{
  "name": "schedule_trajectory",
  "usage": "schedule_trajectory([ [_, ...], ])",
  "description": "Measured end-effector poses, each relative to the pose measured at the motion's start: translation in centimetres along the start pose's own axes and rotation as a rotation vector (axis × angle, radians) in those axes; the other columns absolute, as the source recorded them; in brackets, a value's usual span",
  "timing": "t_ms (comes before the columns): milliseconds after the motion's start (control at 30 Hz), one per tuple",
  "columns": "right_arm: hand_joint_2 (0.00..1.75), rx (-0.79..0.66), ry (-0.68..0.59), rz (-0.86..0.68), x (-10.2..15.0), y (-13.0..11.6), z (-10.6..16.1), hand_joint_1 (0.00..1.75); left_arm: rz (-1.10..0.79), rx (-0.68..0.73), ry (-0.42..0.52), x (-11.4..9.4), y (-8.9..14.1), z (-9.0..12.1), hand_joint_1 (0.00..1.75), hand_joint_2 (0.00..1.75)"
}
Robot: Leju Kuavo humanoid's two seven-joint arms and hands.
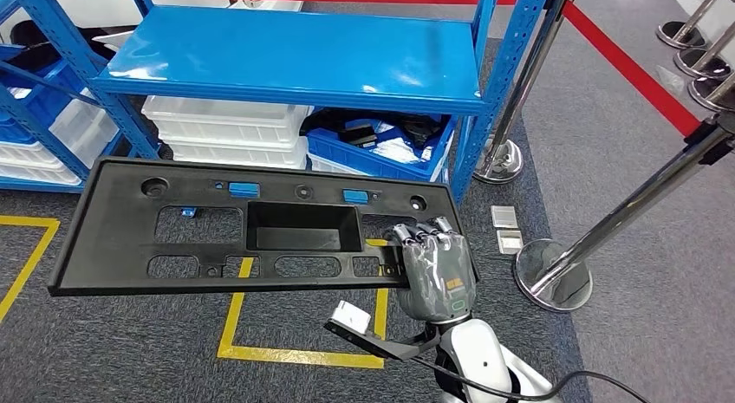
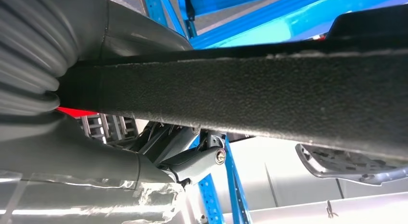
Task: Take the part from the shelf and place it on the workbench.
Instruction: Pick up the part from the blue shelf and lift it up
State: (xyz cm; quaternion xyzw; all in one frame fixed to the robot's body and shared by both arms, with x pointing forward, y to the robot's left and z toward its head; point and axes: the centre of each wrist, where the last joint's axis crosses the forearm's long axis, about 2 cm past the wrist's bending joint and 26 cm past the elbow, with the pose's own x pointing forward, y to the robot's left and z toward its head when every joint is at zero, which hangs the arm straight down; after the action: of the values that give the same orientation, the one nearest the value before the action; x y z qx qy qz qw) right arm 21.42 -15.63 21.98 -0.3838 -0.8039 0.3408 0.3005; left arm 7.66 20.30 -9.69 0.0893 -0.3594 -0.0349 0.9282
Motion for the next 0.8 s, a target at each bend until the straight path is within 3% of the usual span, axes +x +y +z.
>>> schedule_trajectory([
  [800, 1.75, -0.003, 0.008, -0.004, 0.03, -0.07, 0.03, 1.75, 0.003, 0.003, -0.003, -0.09, 0.01, 0.05, 0.0, 1.75],
])
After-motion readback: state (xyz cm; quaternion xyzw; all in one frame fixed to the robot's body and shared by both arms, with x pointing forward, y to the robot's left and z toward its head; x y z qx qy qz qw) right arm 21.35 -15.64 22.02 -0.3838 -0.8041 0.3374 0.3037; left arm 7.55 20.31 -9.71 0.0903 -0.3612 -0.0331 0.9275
